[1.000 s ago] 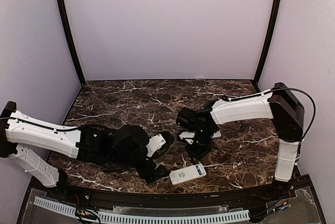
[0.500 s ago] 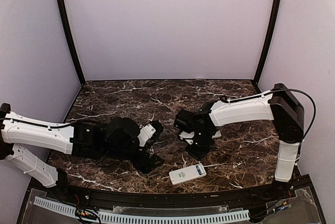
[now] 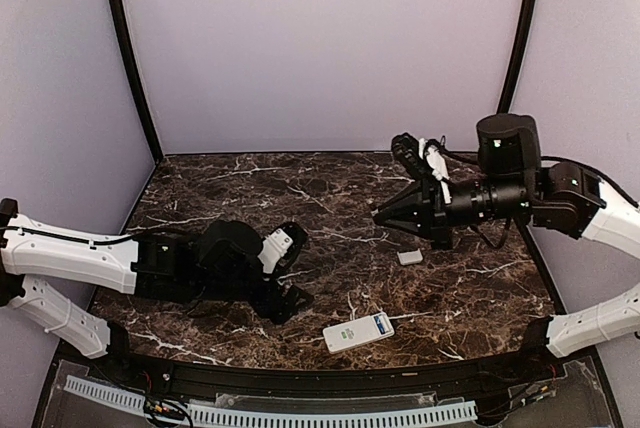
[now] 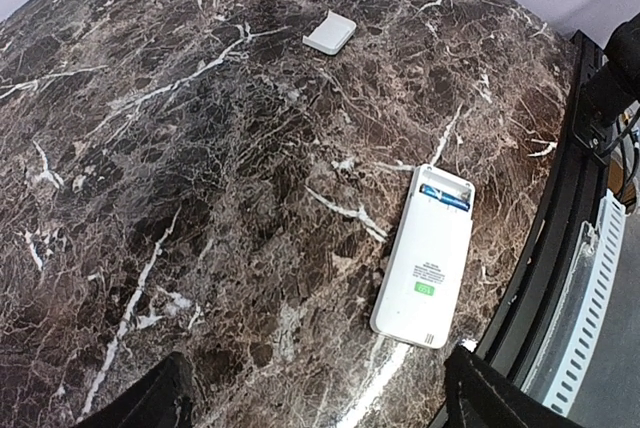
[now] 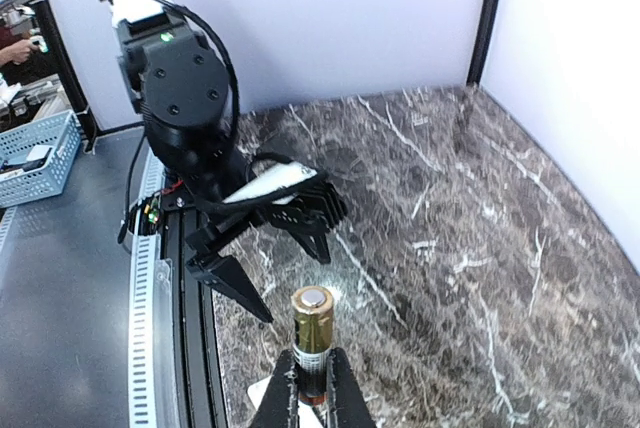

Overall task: Load the batteries into the remote control
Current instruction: Pick up the battery at the center of the board, then pick up the remote control without the battery cover from the corner of the board.

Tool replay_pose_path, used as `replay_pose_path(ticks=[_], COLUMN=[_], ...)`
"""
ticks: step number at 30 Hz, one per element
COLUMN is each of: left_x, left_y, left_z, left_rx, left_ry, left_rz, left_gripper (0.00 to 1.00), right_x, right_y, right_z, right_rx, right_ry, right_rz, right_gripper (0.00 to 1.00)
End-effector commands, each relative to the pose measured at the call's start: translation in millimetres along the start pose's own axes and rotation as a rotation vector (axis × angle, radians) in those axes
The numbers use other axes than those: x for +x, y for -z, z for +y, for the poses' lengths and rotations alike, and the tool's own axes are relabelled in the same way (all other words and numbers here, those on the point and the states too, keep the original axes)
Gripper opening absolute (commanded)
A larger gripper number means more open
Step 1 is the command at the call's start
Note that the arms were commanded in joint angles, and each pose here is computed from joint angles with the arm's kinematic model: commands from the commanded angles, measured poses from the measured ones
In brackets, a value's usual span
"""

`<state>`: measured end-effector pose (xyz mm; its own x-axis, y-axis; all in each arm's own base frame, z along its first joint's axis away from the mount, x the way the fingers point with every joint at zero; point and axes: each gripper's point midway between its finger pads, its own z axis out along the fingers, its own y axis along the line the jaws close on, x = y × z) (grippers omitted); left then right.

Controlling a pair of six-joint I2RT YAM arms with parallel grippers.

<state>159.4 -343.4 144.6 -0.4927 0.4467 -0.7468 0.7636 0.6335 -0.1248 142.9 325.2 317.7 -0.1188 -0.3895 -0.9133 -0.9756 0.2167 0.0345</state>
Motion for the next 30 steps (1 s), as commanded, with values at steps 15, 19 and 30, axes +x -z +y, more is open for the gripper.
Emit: replay_pose_path(ticks=[15, 19, 30], left_x=[-5.0, 0.0, 15.1], left_y=[3.2, 0.0, -13.1], left_z=[3.5, 6.3, 9.2], left_rx=[-0.002, -0.017, -0.041], left_ry=[-0.003, 0.000, -0.011], left_rz=[-0.039, -0.024, 0.042], left_gripper=[0.87, 0.87, 0.87], right_x=[5.2, 54.9, 235.4], right_y=[-4.1, -3.2, 14.9], right_z=[-38.6, -94.0, -79.2], right_rx=[0.164, 0.347, 0.557], right_ry=[-0.212, -0.617, -0.990], right_rz=[0.019, 0.234, 0.795], right_gripper=[0.00, 0.00, 0.00])
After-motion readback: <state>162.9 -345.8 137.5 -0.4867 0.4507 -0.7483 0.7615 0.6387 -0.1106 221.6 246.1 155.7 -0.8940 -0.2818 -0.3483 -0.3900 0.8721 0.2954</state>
